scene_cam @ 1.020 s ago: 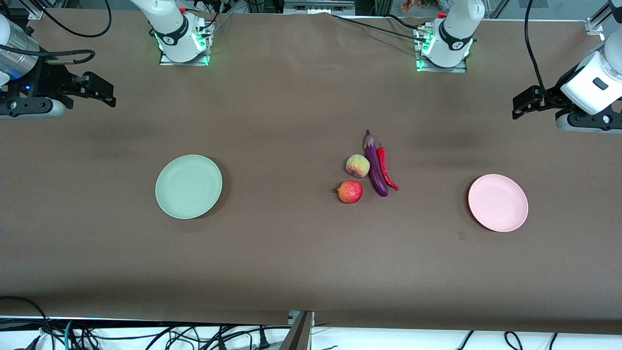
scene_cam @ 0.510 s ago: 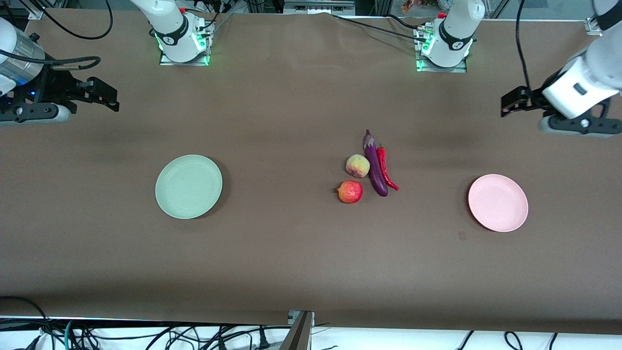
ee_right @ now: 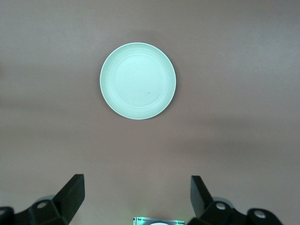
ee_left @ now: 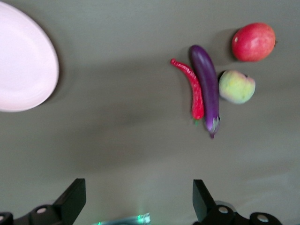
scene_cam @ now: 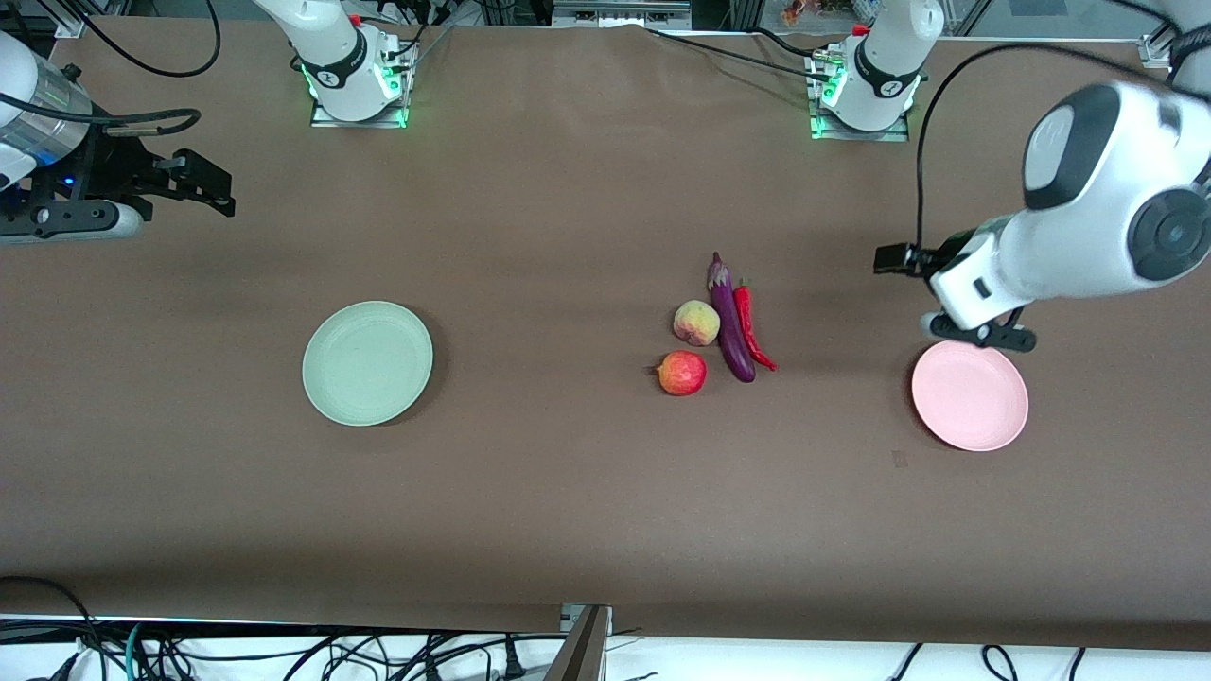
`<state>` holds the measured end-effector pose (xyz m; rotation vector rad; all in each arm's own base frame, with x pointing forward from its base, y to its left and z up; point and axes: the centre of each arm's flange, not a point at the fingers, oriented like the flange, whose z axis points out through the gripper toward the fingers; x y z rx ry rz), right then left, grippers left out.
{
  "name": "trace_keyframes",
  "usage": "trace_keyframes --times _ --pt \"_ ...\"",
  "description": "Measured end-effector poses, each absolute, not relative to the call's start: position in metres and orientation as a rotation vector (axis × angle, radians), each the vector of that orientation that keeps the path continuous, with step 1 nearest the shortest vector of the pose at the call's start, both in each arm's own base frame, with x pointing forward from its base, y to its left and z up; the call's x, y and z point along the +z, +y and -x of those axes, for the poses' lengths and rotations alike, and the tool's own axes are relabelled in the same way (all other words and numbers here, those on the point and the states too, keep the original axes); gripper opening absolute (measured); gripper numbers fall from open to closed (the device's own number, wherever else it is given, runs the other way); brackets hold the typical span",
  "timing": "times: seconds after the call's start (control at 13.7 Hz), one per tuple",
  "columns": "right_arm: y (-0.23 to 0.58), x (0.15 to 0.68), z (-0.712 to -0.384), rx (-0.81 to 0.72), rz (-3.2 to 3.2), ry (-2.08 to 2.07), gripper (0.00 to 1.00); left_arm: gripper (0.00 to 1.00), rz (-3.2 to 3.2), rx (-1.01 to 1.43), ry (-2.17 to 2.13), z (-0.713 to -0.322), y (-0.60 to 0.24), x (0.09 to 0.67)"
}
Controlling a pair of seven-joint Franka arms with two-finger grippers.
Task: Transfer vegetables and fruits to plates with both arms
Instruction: 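Lower the left gripper over the red chili pepper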
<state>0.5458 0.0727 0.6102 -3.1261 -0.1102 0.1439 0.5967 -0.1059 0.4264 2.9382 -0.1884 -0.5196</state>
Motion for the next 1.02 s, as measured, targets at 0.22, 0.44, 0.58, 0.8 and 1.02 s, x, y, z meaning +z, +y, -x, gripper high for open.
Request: trace_keyframes --times 0.22,0.44,0.58,0.8,1.02 --pt "0.08 0.611 -0.545 0.143 3.126 -0.13 1.0 1.0 -2.936 -0.494 -0.209 -0.607 -0.144 0.372" --pt "0.08 0.614 -0.543 0.133 3.127 -0.132 1.0 1.0 -2.947 -0.459 -0.219 -0.597 -0.168 0.326" --pt "0.08 0.615 -0.542 0.13 3.127 -0.132 1.0 1.0 -2.956 -0.419 -0.235 -0.585 -0.179 0.298" --pt "0.083 0.615 -0.543 0.12 3.126 -0.139 1.0 1.0 -2.97 -0.363 -0.255 -0.562 -0.194 0.256" --pt "0.094 0.615 -0.541 0.117 3.124 -0.17 1.0 1.0 -2.978 -0.31 -0.267 -0.547 -0.207 0.228"
